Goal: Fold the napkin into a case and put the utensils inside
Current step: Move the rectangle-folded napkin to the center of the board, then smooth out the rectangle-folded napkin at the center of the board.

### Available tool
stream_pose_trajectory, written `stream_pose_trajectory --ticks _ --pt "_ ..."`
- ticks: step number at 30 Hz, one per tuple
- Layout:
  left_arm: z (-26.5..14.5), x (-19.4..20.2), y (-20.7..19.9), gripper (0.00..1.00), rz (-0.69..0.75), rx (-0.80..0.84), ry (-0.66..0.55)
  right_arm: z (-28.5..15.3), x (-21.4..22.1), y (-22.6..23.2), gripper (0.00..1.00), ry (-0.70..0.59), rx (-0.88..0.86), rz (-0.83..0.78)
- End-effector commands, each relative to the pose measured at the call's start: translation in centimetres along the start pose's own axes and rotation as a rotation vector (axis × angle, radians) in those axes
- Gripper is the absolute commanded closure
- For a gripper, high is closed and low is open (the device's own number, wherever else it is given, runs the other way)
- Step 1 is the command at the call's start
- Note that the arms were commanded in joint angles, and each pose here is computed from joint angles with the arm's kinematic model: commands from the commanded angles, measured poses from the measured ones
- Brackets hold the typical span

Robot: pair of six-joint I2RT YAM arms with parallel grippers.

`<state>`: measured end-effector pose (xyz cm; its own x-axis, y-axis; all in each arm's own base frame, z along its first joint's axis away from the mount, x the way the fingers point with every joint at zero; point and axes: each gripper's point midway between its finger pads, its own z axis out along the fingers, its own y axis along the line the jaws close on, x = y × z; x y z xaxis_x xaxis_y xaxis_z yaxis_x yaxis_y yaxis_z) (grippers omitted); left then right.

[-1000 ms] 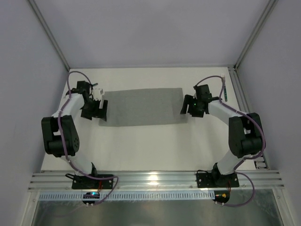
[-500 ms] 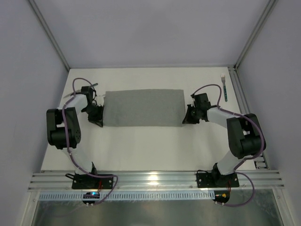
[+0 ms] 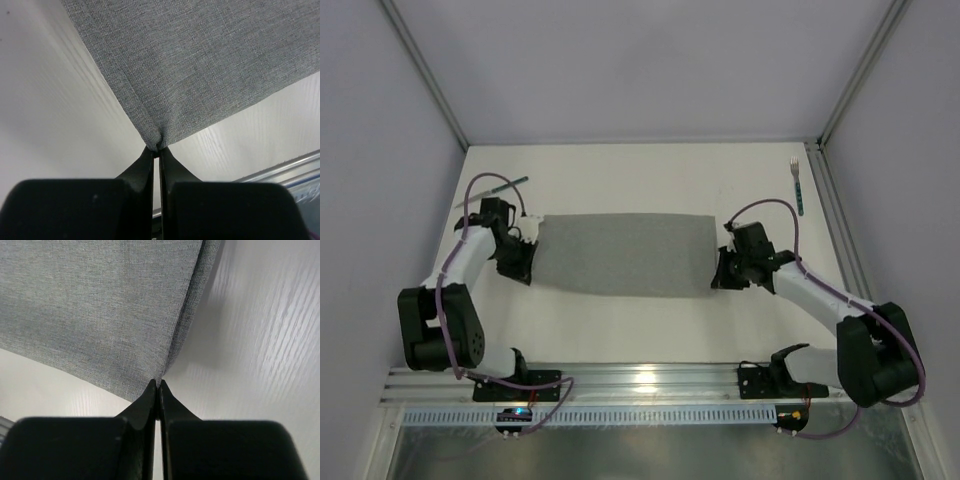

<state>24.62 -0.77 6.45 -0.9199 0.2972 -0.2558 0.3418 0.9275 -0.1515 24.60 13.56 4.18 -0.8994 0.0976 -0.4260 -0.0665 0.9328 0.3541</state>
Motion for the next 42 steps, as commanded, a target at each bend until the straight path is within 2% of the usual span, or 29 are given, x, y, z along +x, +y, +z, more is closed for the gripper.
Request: stream_pose_trajectory --ticks 1,3,4,5,6,7,8,10,12,13,15,16,17,19,20,23,24,26,30,36,42 --pt "-1.4 3.6 -1.4 1.00 0.098 0.035 0.078 -1.9 2.5 -0.2 0.97 0.002 0.016 0.021" --pt "-2.2 4.2 -1.7 1.00 0.135 0.037 0.069 -2.5 3.1 -0.2 0.94 -0.003 0.013 0.041" --pt "-2.4 4.5 -1.9 0.99 0.144 0.044 0.079 -2.7 3.2 -0.1 0.84 -0.010 0.001 0.046" --pt "-2.6 5.2 -2.2 0.65 0.167 0.061 0.104 -3.2 3.0 0.1 0.67 -0.025 -0.003 0.048" --pt "-2.7 5.5 -2.3 0.41 0.175 0.065 0.113 -3.4 2.9 0.0 0.46 -0.031 0.004 0.047" --pt "-2.7 5.8 -2.2 0.24 0.177 0.068 0.132 -3.8 2.1 0.1 0.37 -0.054 0.010 0.043" --pt "-2.7 5.9 -2.3 0.07 0.178 0.073 0.137 -4.1 1.5 -0.2 0.33 -0.076 0.034 0.038" --pt "-3.2 5.4 -2.3 0.01 0.187 0.082 0.133 -5.0 -0.6 0.3 0.31 -0.128 0.039 0.007" --pt "-4.3 3.0 -2.0 0.01 0.179 0.055 0.051 -5.3 -2.5 0.5 0.31 -0.172 0.060 -0.015" --pt "-4.7 1.8 -1.8 0.02 0.167 0.035 0.005 -5.9 -4.3 1.1 0.36 -0.213 0.053 -0.032" --pt "-5.4 -1.0 -1.1 0.19 0.134 -0.006 -0.089 -5.0 -6.5 0.9 0.48 -0.236 0.066 -0.066" --pt "-6.2 -3.9 -0.2 0.36 0.101 -0.051 -0.180 -5.0 -8.1 1.3 0.63 -0.252 0.053 -0.073" --pt "-5.6 -5.0 0.6 0.44 0.074 -0.066 -0.184 -4.5 -9.2 1.4 0.69 -0.262 0.037 -0.088" --pt "-5.6 -8.4 1.9 0.48 0.025 -0.096 -0.257 -2.8 -11.3 0.9 0.75 -0.238 0.030 -0.071" --pt "-3.9 -9.0 2.5 0.48 0.000 -0.080 -0.224 -2.2 -12.0 0.7 0.78 -0.231 0.041 -0.072" --pt "-2.4 -12.1 4.3 0.42 -0.043 -0.093 -0.258 0.5 -13.8 0.2 0.78 -0.184 0.076 -0.102" --pt "-0.6 -12.3 4.9 0.41 -0.059 -0.078 -0.231 1.2 -14.1 -0.1 0.77 -0.169 0.084 -0.108" --pt "0.6 -13.9 5.5 0.41 -0.059 -0.068 -0.253 2.9 -14.5 -0.3 0.77 -0.131 0.094 -0.114" --pt "4.3 -14.6 6.7 0.47 -0.086 -0.035 -0.205 4.6 -14.6 -0.9 0.77 -0.101 0.108 -0.121" --pt "5.6 -14.8 7.4 0.54 -0.121 0.042 -0.218 6.0 -13.7 -1.2 0.77 -0.066 0.100 -0.121" --pt "6.5 -14.0 6.2 0.59 -0.087 0.122 -0.203 6.7 -13.5 -1.6 0.77 -0.057 0.110 -0.125"
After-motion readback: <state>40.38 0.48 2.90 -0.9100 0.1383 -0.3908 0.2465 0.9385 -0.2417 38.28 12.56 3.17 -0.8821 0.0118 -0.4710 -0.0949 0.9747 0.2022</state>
